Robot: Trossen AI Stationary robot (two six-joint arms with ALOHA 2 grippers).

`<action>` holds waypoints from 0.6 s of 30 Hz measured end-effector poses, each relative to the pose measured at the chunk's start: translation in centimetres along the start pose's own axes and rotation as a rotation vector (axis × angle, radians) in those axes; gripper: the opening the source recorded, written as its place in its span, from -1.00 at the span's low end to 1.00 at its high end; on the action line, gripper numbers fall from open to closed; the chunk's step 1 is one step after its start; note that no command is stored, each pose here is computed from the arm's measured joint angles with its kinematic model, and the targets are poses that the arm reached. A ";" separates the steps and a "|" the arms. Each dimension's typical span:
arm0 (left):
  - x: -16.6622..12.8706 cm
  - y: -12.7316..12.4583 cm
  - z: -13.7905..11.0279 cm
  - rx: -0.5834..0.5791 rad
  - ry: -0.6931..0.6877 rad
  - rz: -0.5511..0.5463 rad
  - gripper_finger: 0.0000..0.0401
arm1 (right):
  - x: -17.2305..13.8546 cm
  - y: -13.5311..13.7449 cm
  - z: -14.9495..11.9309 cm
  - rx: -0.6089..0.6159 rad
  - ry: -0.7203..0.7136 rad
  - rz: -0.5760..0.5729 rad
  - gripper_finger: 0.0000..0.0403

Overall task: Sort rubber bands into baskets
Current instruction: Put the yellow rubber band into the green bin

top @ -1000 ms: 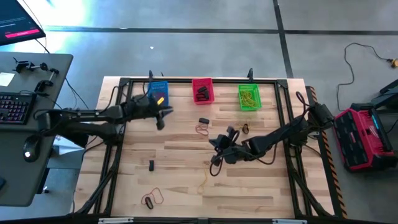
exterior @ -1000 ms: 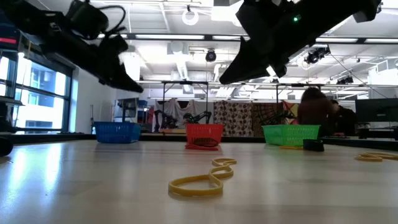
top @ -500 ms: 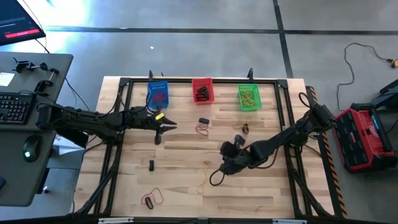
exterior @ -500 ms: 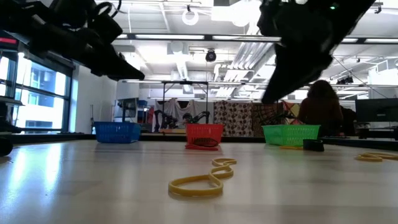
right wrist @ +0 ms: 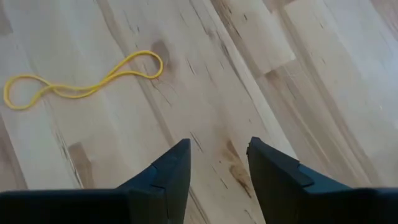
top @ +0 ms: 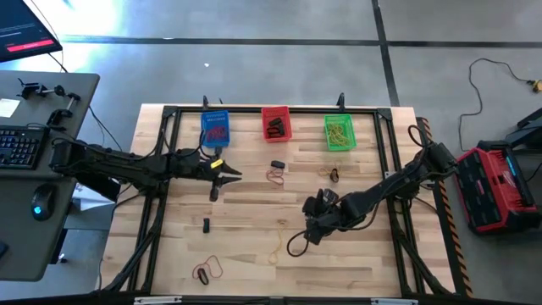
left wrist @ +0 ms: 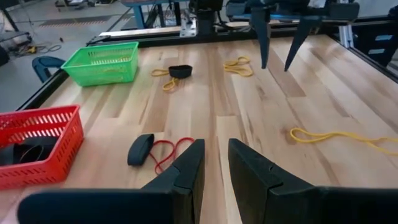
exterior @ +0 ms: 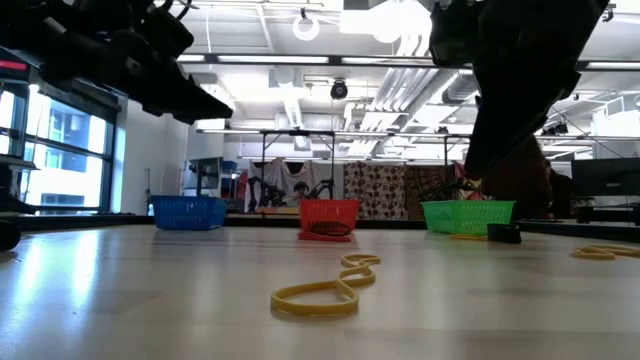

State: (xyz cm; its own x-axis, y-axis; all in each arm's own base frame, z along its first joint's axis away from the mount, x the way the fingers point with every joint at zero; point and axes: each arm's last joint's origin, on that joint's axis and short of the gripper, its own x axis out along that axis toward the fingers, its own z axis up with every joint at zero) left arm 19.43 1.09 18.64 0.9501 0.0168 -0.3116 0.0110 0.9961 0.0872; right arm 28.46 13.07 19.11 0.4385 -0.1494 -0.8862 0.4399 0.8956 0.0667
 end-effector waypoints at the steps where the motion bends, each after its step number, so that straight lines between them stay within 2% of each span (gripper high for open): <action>1: 0.0 0.0 0.0 -0.005 -0.001 0.004 -0.69 | 0.0 0.0 0.0 0.001 0.001 0.000 -0.26; 5: 0.2 0.1 -0.2 -0.069 0.012 0.028 -0.70 | 0.0 -0.3 -0.3 -0.001 0.031 -0.026 -0.26; 11: 1.3 -0.1 -0.9 -0.128 0.078 0.012 -0.79 | -0.2 -2.3 -2.1 0.041 0.258 -0.181 -0.26; 14: 2.2 -0.1 -1.1 -0.118 0.111 0.011 -0.84 | -0.2 -3.2 -3.1 0.065 0.359 -0.247 -0.26; 18: 3.3 0.0 -0.9 -0.079 0.141 0.012 -0.89 | 0.2 -4.2 -4.0 0.072 0.404 -0.302 -0.26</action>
State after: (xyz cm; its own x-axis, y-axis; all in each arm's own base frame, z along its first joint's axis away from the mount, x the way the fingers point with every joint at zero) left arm 22.27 1.22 16.73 0.8965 0.0347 -0.4416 -0.0296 0.9994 0.0184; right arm 23.61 10.98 16.86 -0.0482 -0.2104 -0.9764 0.5596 0.8040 -0.2009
